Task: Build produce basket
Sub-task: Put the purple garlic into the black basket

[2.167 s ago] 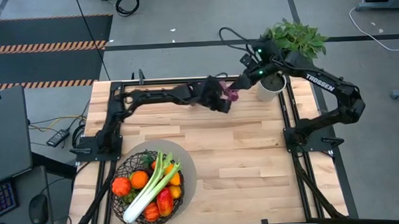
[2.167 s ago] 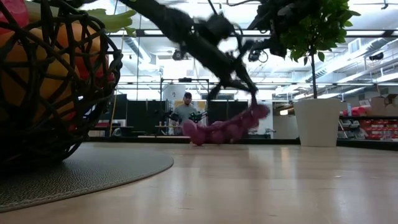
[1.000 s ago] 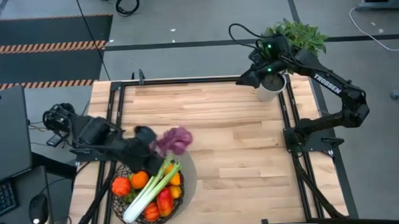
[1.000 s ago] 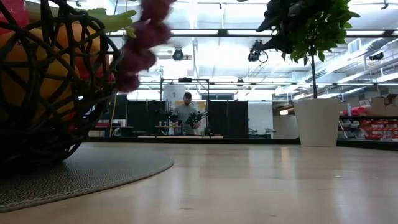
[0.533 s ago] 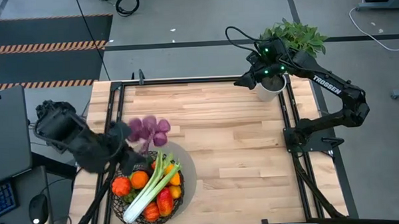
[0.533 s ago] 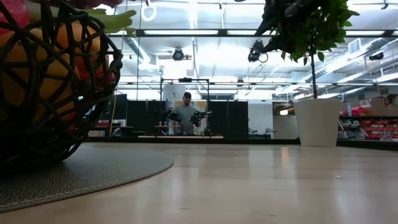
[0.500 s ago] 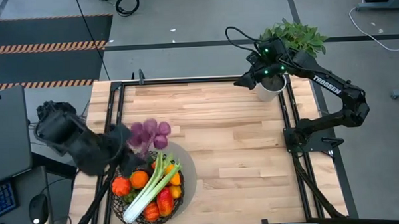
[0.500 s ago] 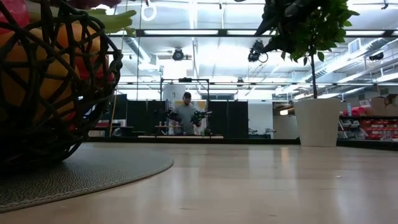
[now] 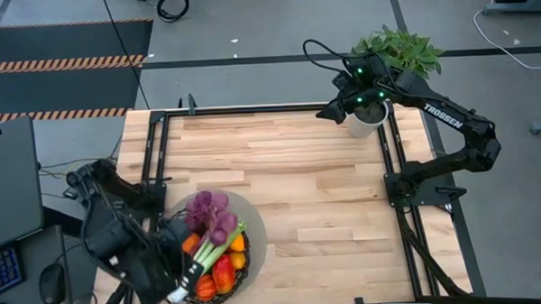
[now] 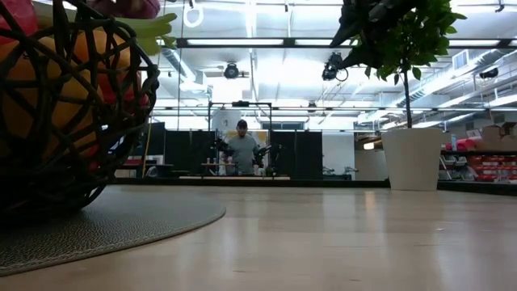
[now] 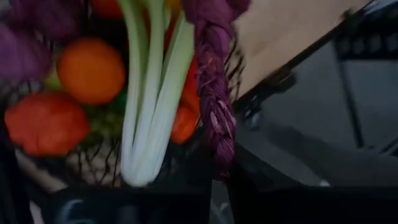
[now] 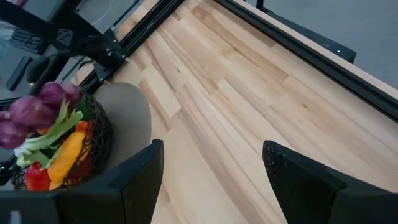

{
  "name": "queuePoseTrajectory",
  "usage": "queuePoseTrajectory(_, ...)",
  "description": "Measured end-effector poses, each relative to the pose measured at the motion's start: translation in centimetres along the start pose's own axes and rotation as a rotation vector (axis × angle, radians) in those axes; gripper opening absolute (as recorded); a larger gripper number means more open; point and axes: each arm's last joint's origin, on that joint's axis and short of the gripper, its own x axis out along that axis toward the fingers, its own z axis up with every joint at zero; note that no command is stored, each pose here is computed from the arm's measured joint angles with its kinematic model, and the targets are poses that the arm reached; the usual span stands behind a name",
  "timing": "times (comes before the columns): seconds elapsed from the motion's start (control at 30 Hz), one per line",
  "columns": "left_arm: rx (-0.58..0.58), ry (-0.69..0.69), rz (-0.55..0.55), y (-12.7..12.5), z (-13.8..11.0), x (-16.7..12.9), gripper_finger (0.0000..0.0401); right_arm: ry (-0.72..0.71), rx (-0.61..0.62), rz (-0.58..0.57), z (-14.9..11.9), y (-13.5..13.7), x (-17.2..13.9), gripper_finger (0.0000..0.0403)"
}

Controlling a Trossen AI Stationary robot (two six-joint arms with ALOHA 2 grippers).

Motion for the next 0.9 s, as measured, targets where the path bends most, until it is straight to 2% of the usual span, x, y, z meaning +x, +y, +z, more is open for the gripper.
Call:
queuePoseTrajectory(0.1,-0.009,0.058,0.039,-0.2,-1.3,0.9,0.0039,0.0,-0.001,0.0,0.0,0.0,0.0,0.0276)
queuePoseTrajectory(0.2,0.007,0.115,0.022,-0.5,-2.7,1.2,0.004,0.0,-0.004,0.0,0.0,0.0,0.0,0.0276)
queuePoseTrajectory(0.6,0.025,0.281,-0.278,-2.5,-6.6,0.1,0.0052,0.003,0.003,0.007,0.0,0.0,0.0,0.0276)
queuePoseTrajectory(0.73,0.036,0.269,-0.246,-2.1,-6.6,0.2,0.0062,0.003,0.003,0.007,0.0,0.0,0.0,0.0276)
queuePoseTrajectory(0.9,0.069,0.219,-0.133,-1.0,-6.1,0.5,0.0071,0.008,0.006,0.024,0.0,0.1,0.0,0.0276)
